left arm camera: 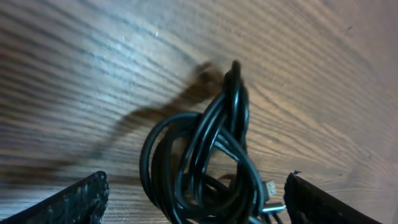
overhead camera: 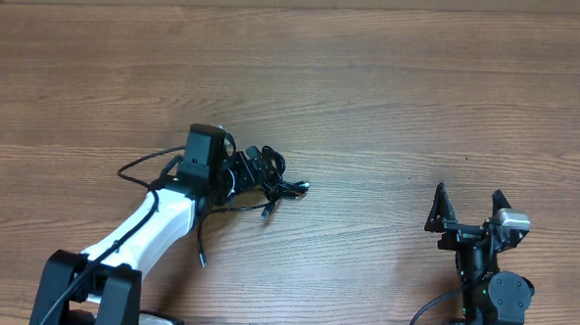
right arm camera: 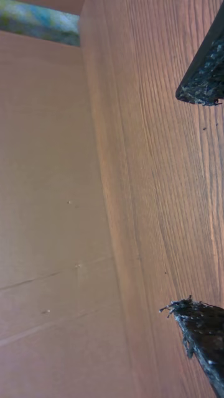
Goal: Untangle cables
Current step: 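Lower the left gripper and close it on the cable loops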
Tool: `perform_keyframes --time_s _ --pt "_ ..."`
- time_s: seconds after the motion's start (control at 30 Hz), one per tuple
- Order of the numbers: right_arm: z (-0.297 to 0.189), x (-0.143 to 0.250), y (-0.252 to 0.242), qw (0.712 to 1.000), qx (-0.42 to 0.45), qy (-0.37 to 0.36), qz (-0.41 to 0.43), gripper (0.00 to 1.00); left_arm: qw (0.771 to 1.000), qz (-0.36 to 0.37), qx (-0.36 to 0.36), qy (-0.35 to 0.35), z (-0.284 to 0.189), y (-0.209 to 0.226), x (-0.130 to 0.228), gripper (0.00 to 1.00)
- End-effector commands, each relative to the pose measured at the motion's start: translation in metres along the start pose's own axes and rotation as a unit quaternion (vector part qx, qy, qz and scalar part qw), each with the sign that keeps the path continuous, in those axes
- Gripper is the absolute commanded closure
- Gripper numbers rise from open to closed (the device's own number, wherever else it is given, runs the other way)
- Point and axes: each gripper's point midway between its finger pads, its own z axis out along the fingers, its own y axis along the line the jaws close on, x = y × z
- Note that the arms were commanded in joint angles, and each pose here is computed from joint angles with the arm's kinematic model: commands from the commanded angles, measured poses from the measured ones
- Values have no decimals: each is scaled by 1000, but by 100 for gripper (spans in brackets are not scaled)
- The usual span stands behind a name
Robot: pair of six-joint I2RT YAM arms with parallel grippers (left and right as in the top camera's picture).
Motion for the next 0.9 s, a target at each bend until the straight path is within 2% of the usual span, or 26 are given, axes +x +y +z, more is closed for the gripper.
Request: perform_keyframes --time_s 0.0,0.2,0.43,0.63,0.87 --pt "0 2 0 1000 -1 -1 4 0 1000 -10 -5 -6 7 -7 0 10" --pt "0 2 0 1000 -1 -1 4 0 1000 -9 11 -28 9 -18 -8 15" --pt "0 2 0 1000 -1 -1 4 0 999 -9 -3 -48 8 -13 -15 43" --pt "0 2 0 1000 -1 -1 4 0 998 -7 -11 -57 8 -11 -17 50" --pt "0 2 0 1000 -1 -1 4 0 998 -7 -18 -65 8 -9 -20 64"
